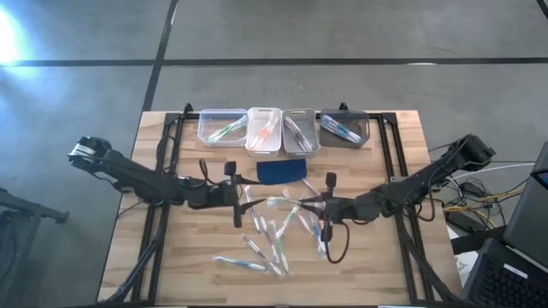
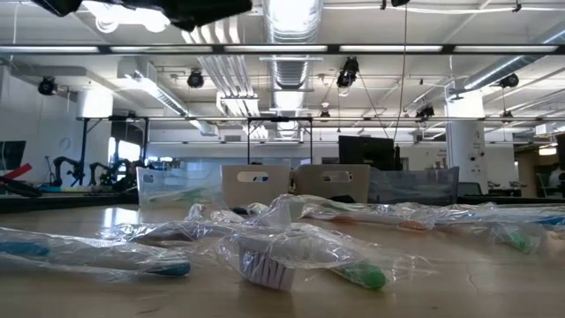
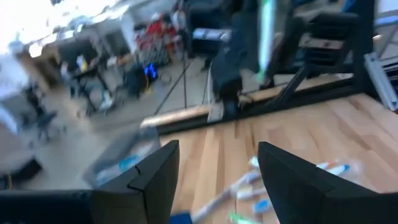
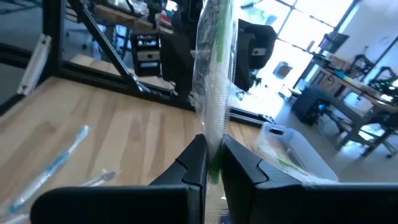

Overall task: Pick & Place Toothbrushes
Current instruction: Put the green toothbrush into the transparent bin

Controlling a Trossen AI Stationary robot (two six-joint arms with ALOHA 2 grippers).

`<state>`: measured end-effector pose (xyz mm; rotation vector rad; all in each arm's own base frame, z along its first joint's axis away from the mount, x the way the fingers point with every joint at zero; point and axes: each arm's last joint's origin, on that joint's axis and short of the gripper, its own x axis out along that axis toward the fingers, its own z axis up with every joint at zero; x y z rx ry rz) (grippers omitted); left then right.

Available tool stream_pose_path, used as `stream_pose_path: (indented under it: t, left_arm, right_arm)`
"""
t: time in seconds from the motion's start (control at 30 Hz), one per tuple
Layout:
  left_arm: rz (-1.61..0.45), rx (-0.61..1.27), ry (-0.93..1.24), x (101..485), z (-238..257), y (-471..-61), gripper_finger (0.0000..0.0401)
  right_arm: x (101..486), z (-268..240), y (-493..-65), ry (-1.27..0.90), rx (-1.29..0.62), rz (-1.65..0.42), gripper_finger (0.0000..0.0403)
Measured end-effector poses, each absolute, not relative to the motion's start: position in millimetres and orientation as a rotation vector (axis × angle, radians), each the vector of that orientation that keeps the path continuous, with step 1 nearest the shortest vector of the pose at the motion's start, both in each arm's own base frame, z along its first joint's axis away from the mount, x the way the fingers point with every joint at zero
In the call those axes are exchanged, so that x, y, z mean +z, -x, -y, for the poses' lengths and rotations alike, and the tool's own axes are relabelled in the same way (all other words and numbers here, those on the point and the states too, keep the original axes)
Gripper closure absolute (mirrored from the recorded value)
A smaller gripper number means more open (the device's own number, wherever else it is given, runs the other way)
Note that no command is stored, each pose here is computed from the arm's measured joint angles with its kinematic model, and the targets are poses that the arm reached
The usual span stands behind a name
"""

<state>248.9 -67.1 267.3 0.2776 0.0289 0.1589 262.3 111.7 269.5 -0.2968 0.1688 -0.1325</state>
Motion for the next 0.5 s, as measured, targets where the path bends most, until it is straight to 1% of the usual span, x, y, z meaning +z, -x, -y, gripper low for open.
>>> stream_pose_path:
  t: [0.23, 0.5]
  left_arm:
    - [0.136, 0.028, -0.381, 267.2, 75.9, -263.0, 0.0179]
    - [0.310, -0.015, -0.432, 277.2, 84.6, -282.4, 0.0179]
  right_arm:
    - [272.2, -113.3, -263.5, 0.296, -0.087, -0.158, 0.0376]
    - [273.6, -114.0, -264.0, 0.292, -0.070, -0.142, 0.0376]
